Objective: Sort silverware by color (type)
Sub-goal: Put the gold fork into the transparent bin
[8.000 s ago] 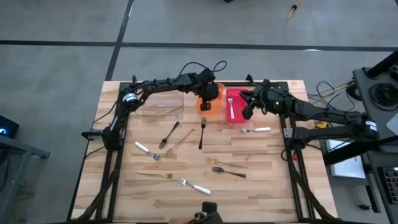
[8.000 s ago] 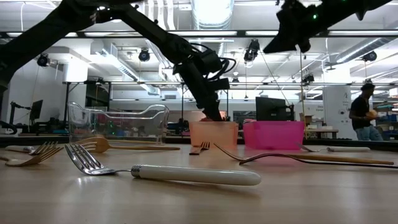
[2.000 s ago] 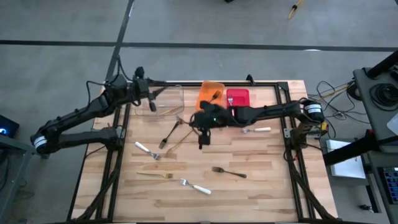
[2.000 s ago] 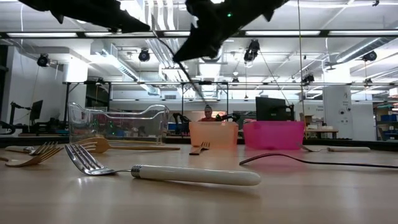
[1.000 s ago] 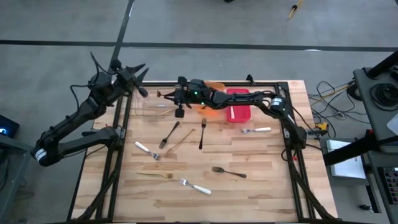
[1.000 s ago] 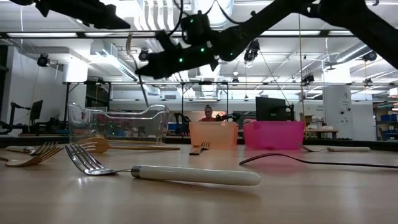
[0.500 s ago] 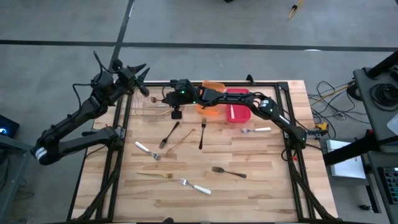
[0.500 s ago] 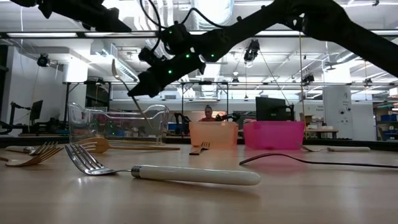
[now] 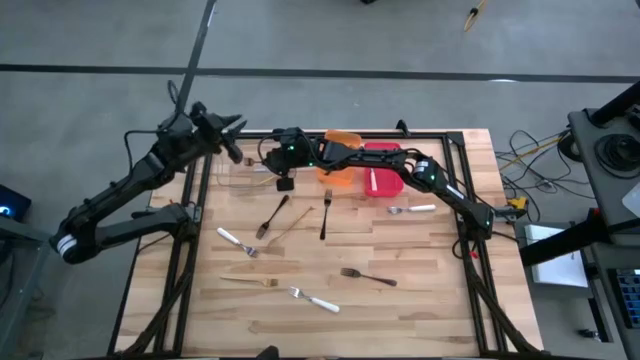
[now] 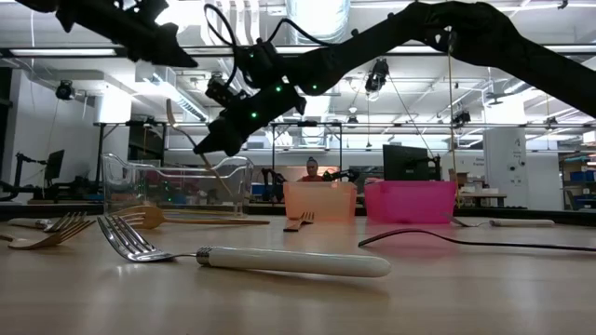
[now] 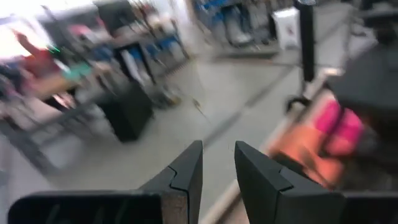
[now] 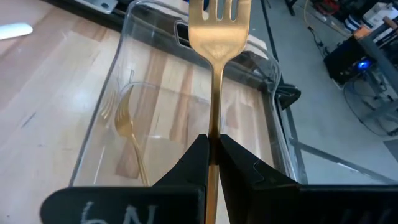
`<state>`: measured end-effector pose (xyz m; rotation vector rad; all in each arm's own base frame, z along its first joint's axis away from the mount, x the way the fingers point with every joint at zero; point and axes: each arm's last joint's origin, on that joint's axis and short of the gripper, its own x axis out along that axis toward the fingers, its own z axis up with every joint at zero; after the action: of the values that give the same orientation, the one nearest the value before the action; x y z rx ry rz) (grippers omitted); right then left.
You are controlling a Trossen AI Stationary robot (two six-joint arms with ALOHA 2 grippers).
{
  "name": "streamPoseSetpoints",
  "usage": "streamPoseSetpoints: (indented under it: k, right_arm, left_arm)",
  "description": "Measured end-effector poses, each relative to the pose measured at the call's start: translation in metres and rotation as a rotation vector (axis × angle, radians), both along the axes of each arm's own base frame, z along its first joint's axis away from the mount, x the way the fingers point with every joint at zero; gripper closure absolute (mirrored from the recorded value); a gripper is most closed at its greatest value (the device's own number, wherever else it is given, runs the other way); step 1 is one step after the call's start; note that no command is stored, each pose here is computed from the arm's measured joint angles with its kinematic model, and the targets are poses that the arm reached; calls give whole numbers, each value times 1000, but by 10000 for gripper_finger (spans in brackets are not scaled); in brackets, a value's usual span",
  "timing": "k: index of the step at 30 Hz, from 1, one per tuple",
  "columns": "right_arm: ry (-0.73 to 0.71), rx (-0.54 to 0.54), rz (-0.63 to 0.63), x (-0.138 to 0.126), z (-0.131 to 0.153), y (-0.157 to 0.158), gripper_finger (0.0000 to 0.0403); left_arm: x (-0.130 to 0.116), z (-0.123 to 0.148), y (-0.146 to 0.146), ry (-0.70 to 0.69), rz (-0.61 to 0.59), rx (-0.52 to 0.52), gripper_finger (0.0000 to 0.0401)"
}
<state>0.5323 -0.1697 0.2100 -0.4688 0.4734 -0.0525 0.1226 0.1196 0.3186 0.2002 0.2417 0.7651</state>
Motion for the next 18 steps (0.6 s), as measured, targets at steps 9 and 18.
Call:
streamPoseSetpoints:
  k: [9,18]
  right_arm:
    - [11,4,0,0,-1,0,390]
    - [23,-23,-71,-1,-2,-2,390]
  left_arm:
    - [1,-23,-2,91,-26,-305,314]
    - [-5,0,-7,25,77,-584,242]
